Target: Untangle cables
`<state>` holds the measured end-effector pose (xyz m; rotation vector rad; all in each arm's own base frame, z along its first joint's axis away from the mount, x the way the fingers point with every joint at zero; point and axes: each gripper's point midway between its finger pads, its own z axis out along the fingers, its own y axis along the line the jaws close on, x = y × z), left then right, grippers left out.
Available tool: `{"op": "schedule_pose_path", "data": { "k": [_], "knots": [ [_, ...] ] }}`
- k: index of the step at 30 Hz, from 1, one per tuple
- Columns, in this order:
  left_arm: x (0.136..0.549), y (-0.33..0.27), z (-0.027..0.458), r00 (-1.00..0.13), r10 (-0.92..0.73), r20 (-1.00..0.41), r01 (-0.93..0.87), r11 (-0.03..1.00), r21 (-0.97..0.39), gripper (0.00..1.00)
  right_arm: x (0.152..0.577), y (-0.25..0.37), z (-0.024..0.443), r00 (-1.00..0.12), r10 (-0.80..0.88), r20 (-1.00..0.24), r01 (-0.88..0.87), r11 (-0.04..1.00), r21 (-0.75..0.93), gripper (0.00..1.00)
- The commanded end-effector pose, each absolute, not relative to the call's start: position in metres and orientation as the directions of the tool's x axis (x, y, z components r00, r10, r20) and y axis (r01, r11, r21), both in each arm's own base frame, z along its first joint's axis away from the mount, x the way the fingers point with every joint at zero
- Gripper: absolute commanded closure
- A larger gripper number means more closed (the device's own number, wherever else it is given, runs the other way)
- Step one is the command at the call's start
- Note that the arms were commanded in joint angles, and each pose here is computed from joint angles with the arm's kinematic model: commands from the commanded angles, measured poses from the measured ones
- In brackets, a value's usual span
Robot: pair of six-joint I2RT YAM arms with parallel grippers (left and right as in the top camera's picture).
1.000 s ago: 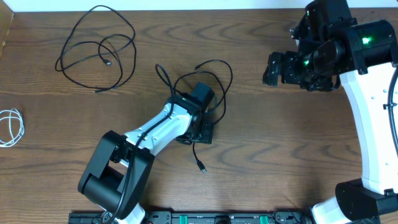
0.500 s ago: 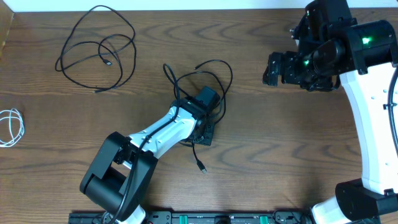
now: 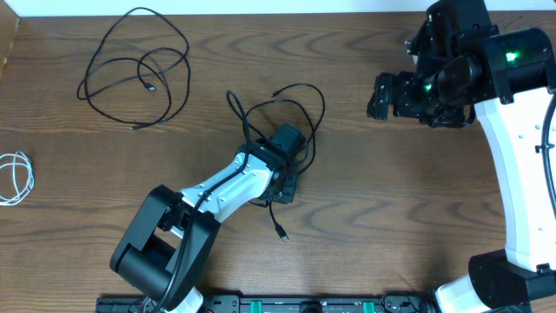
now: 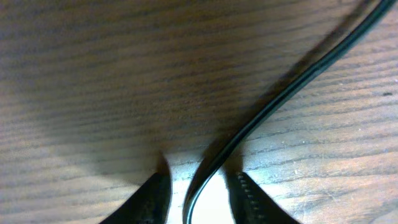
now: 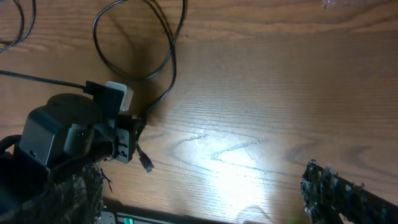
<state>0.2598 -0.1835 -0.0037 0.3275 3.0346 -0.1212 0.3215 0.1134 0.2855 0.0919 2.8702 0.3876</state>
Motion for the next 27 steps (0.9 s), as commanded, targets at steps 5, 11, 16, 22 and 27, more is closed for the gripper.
{"op": "schedule_pose_path", "data": {
  "k": [5, 11, 16, 22, 27],
  "knots": [
    [0.256, -0.174, -0.016, -0.973, 0.216, -0.083, 0.219, 0.975, -0.028, 0.92, 0.319, 0.114, 0.289, -0.966, 0.08, -0.245, 0.013, 0.964, 0.265, 0.01],
    [0.265, -0.177, -0.004, -0.957, 0.272, -0.098, 0.274, 0.962, -0.013, 0.92, 0.32, 0.114, 0.289, -0.966, 0.08, -0.245, 0.013, 0.964, 0.266, 0.01],
    [0.276, -0.184, 0.021, -0.939, 0.323, -0.121, 0.327, 0.945, -0.013, 0.92, 0.32, 0.114, 0.289, -0.966, 0.08, -0.245, 0.013, 0.964, 0.266, 0.01],
    [0.3, -0.201, 0.076, -0.885, 0.409, -0.222, 0.422, 0.906, -0.017, 0.93, 0.319, 0.114, 0.289, -0.966, 0.08, -0.245, 0.013, 0.964, 0.265, 0.01],
    [0.317, -0.2, 0.096, -0.865, 0.408, -0.291, 0.421, 0.907, 0.022, 0.92, 0.319, 0.114, 0.289, -0.966, 0.08, -0.244, 0.013, 0.964, 0.265, 0.01]
  ]
}}
